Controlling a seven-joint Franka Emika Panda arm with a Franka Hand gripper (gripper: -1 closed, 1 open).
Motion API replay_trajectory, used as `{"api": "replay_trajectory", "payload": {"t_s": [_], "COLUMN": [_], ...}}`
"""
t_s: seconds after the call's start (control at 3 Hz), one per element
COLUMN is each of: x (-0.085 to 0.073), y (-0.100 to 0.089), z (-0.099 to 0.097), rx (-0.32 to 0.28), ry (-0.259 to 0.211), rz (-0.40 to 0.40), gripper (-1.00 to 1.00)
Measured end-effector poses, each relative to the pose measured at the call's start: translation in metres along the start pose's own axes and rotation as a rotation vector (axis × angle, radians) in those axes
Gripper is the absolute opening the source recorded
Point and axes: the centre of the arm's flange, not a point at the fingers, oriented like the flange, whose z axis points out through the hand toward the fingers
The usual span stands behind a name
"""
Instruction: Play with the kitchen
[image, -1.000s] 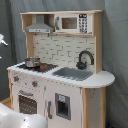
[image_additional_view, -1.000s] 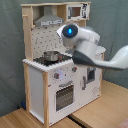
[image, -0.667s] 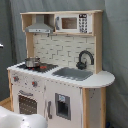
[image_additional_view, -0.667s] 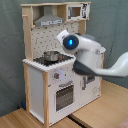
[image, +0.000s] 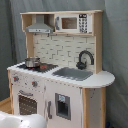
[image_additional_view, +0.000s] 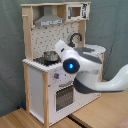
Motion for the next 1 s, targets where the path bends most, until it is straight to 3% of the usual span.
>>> {"api": "replay_trajectory", "payload": {"t_s": [0.33,1.0], "x": [0.011,0.042], "y": [-0.024,-0.069], "z": [-0.004,0.015], "rx": [-0.097,-0.204], "ry": [0.025,0.085], "rz": [-0.064,-0.168], "gripper": [1.0,1.0]}}
